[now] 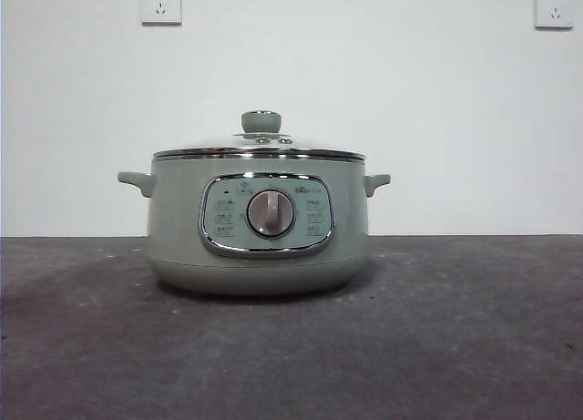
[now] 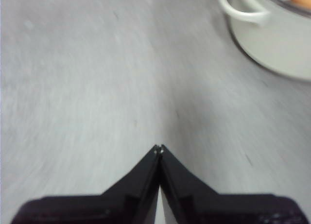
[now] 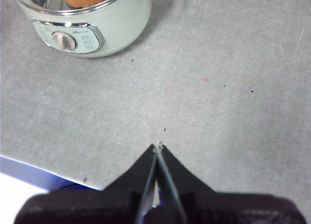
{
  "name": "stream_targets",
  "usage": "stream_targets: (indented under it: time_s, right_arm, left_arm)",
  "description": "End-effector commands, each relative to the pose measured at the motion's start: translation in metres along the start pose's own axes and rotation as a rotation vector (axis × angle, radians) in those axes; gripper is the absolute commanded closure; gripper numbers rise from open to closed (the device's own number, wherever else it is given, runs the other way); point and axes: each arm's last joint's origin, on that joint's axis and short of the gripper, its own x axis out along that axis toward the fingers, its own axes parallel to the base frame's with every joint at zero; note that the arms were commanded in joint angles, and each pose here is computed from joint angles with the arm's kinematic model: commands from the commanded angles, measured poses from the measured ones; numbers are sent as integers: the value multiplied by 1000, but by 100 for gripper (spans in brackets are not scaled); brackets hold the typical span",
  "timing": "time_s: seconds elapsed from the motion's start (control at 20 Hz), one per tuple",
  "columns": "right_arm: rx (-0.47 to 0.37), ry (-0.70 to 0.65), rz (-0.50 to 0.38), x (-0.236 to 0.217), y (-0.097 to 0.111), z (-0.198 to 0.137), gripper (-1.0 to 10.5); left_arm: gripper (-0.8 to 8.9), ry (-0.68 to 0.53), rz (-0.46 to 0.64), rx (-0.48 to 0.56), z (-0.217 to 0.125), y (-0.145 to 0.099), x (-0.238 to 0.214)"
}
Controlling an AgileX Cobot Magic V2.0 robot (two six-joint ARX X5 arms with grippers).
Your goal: Pick up the potato,open the lid,put the potato in the pot,close the lid
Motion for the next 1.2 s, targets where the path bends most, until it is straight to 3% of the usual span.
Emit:
stream_targets:
  time_s: [0.05,0.2,0.4,0.85,1.2]
  right_arm:
    - [-4,29,-13,2,-1,-3,945]
    - [-4,29,-13,2,-1,-3,945]
    - [-4,29,-13,2,-1,-3,945]
    - [-4,29,-13,2,-1,-3,945]
    - [-4,28,-13,2,0,-3,945]
  left_arm:
    - [816,-191,50,-30,-51,-10,32]
    - [816,-365,74,-96,-93,-19,54]
    - [816,-433,79,-124,-122,-25,67]
    - [816,-477,78,-166,-142,-31,82]
    - [816,-525,143,-200,-143,-26,86]
